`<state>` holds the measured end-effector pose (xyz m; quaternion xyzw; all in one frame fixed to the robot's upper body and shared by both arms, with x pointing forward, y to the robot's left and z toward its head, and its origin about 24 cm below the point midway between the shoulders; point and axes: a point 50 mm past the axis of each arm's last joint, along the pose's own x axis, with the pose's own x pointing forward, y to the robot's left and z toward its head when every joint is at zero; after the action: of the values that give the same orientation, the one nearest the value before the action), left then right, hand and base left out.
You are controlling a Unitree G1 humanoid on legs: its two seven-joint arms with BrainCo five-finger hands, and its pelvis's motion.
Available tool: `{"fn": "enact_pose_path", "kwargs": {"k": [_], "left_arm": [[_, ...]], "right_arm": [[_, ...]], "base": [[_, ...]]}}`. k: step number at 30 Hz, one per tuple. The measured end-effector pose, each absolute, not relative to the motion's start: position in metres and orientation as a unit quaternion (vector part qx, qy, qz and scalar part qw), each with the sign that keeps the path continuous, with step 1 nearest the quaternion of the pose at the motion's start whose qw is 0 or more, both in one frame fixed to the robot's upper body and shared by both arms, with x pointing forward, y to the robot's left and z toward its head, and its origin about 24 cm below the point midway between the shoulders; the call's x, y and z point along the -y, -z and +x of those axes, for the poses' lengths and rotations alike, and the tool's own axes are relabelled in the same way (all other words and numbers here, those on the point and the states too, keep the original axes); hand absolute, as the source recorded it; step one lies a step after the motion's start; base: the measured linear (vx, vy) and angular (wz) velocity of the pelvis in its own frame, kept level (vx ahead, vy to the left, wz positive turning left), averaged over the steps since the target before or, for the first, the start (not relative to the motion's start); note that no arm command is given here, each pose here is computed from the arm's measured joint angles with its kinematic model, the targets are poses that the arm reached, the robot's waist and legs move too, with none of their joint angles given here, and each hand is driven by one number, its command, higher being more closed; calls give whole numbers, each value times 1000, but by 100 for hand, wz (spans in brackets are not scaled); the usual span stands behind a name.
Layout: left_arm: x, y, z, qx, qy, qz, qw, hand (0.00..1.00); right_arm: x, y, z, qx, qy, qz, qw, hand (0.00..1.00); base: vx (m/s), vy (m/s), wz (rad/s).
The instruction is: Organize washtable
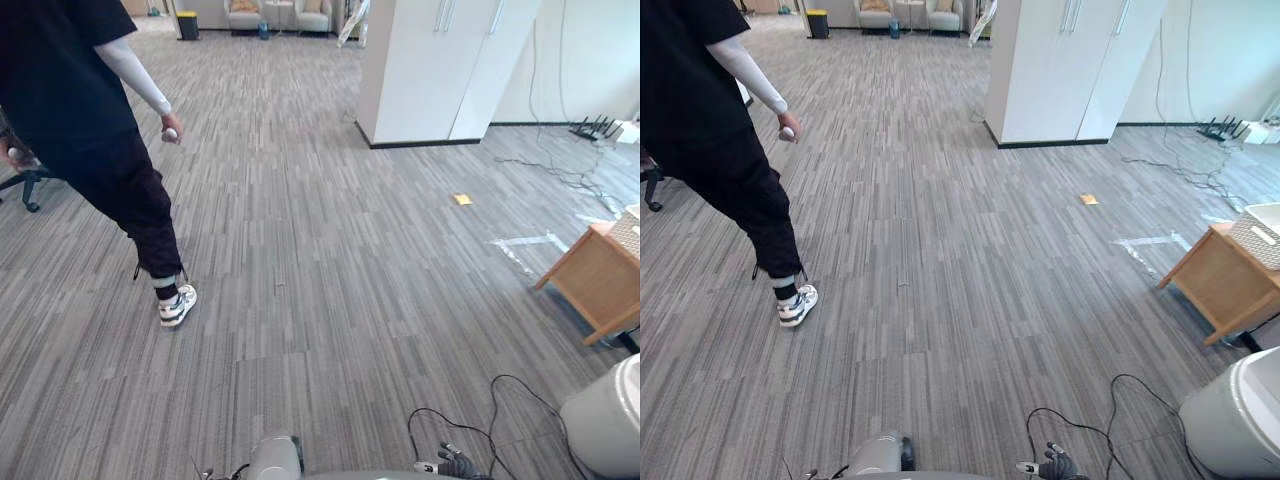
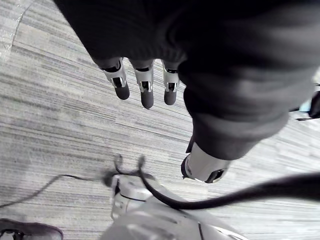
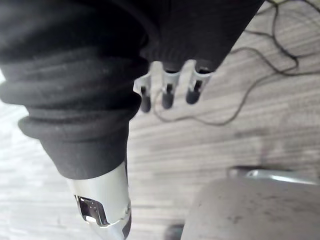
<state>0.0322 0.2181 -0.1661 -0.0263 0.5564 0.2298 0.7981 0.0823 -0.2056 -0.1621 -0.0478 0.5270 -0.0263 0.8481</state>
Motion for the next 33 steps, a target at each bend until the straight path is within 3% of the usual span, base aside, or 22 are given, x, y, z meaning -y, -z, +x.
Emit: {"fn": "enact_pose_path", "kwargs": {"k": [5,12,13,14,18,22,23,29,33], "left_arm": [[-216,170,-1,-600,-232,-28,765,0],[-225,169,3,-608,-194,9,769,0],[-227,167,35,-579,-191,11,793,0],[-228,167,36,-576,-192,10,795,0],[-225,168,33,-575,-211,-9,791,0],[-225,168,22,-572,-253,-40,779,0],[-218,169,19,-573,-264,-60,774,0],[-227,167,11,-573,-281,-59,767,0],[-224,166,30,-564,-228,-21,793,0]], "right_arm": [[202,165,72,-537,16,-50,842,0],[207,168,45,-554,79,1,829,0],[207,168,43,-556,87,9,826,0],[205,169,42,-558,89,15,825,0],[201,170,38,-563,92,22,821,0],[199,172,12,-592,117,45,797,0],[212,169,9,-590,121,31,797,0],[202,171,35,-574,104,44,811,0],[206,168,57,-551,88,27,829,0]], "base": [[500,348,-8],[440,258,12],[812,317,62],[816,303,57],[543,91,23],[563,-27,54],[736,62,7],[532,70,-42],[436,359,-47]]}}
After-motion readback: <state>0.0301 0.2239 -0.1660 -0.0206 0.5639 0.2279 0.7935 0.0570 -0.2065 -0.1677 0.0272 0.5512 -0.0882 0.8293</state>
